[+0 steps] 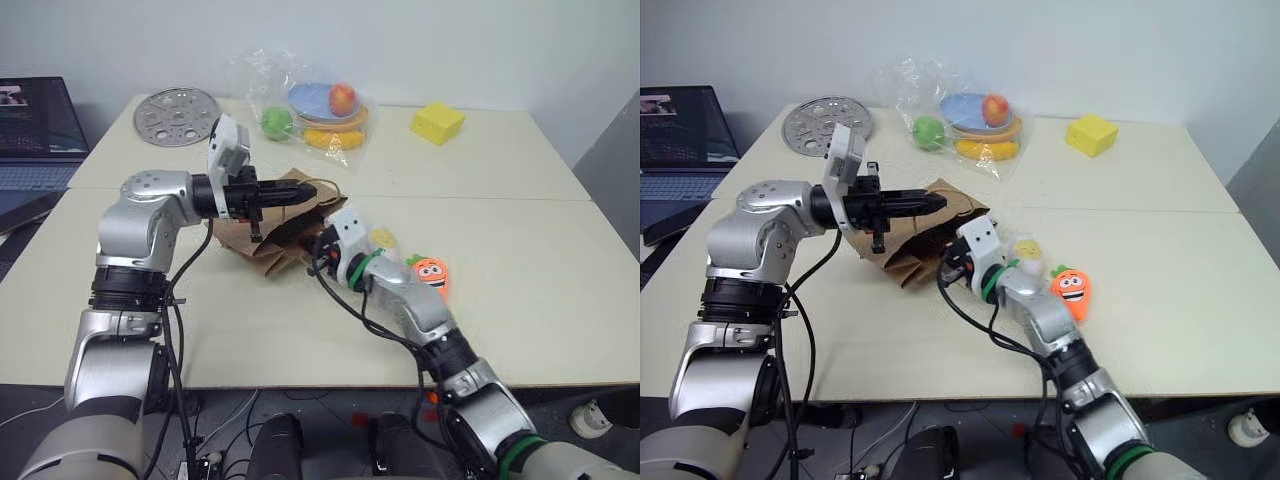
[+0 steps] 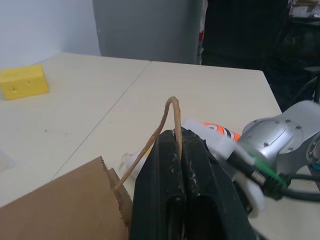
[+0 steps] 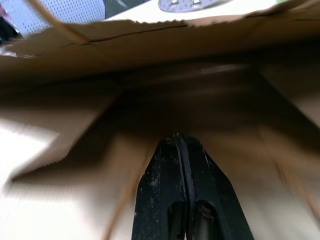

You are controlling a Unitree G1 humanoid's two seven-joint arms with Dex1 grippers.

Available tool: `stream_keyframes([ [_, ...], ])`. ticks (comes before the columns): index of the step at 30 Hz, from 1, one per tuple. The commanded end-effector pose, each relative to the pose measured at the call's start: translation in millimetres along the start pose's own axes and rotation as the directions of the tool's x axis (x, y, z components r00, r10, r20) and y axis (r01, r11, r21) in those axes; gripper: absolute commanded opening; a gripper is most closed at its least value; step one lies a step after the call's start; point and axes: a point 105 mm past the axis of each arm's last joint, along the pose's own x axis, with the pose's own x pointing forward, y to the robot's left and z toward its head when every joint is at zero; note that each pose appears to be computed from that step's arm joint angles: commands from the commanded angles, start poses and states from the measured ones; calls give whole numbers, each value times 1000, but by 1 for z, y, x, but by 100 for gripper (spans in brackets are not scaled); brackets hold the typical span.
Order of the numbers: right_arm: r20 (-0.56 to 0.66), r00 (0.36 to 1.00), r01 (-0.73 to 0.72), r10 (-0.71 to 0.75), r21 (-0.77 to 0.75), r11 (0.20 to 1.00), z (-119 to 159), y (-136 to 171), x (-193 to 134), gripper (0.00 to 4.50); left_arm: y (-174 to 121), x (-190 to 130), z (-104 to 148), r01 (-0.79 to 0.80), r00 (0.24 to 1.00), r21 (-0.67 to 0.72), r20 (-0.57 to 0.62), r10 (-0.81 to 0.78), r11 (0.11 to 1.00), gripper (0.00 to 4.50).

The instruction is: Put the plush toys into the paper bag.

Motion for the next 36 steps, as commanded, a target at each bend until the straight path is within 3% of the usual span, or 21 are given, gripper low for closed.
stream_keyframes([
  [1, 50, 999, 20, -19, -4, 1000, 5, -3, 8, 3, -5, -6, 13, 1, 1000, 22, 24, -1, 1000, 0],
  [7, -12, 999, 31, -31, -23, 999, -13, -4, 12, 3, -7, -8, 15, -8, 999, 27, 31, 7, 1000, 0],
  [11, -198, 971, 137, -136, -6, 990, -58, -20, 3, 3, 11, -16, 30, -161, 985, 113, 83, 152, 980, 0],
  [16, -221, 959, 180, -175, 2, 984, -65, -23, 0, 3, 29, -30, 44, -337, 936, 169, 165, 311, 926, 0],
  [23, -225, 949, 223, -222, -20, 975, -65, -30, -2, 3, 52, -57, 83, -572, 801, 216, 354, 483, 791, 0],
  [28, -231, 945, 229, -230, -30, 973, -66, -32, -2, 3, 55, -64, 107, -637, 733, 214, 465, 497, 740, 0],
  [36, -188, 954, 232, -231, -19, 973, -55, -35, 0, 3, 41, -45, 60, -492, 857, 221, 294, 423, 842, 0],
])
